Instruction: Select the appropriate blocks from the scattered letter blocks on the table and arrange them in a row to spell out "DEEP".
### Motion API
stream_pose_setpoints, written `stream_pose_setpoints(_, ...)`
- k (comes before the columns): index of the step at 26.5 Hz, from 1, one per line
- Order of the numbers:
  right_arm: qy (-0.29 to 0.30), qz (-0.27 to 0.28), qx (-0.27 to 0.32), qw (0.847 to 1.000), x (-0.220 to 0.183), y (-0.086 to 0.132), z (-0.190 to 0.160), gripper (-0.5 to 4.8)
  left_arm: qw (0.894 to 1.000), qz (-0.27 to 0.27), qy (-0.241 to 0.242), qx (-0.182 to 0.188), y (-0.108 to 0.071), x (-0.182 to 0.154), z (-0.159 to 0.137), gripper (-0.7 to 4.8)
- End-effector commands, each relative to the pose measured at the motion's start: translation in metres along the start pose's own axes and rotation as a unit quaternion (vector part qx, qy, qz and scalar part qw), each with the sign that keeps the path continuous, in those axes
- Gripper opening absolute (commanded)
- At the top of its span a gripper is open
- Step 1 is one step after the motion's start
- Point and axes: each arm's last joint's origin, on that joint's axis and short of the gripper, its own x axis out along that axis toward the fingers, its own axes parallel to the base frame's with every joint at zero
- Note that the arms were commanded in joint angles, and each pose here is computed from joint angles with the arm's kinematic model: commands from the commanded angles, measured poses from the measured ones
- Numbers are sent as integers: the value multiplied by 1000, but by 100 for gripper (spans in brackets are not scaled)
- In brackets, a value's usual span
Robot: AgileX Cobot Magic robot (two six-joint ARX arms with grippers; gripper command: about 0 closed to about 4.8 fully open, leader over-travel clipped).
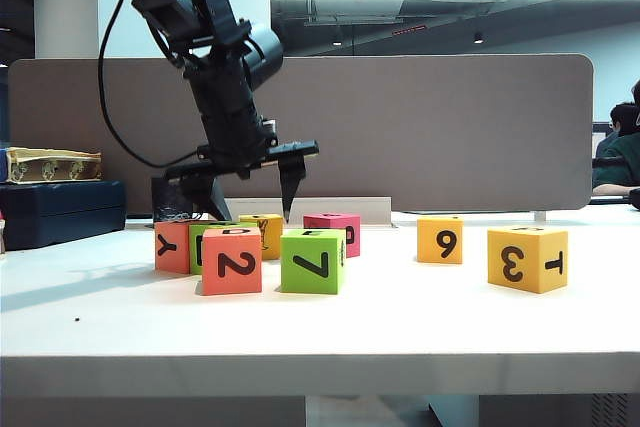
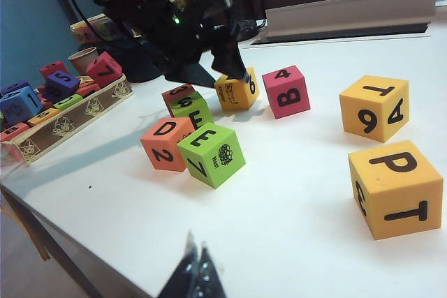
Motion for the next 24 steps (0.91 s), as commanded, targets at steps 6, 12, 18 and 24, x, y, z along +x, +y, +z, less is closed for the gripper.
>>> stream_pose_setpoints(6,-10,4,-8,1000,-1,2,3,-5,1000,-10,-27,-1,-3,2,5,247)
stream_pose_setpoints(12,-10,4,-8,1000,-1,2,3,-5,999,-26,-25,0,-4,-1,7,201)
stream_pose_setpoints(18,-10,4,-8,1000,-1,2,3,-5,997,-61,-52,18,-8,-35,19,201)
stream_pose_setpoints(24,-10,3,-8,1000,-1,2,3,-5,983,-175,-49,32,-18,-105,25,201)
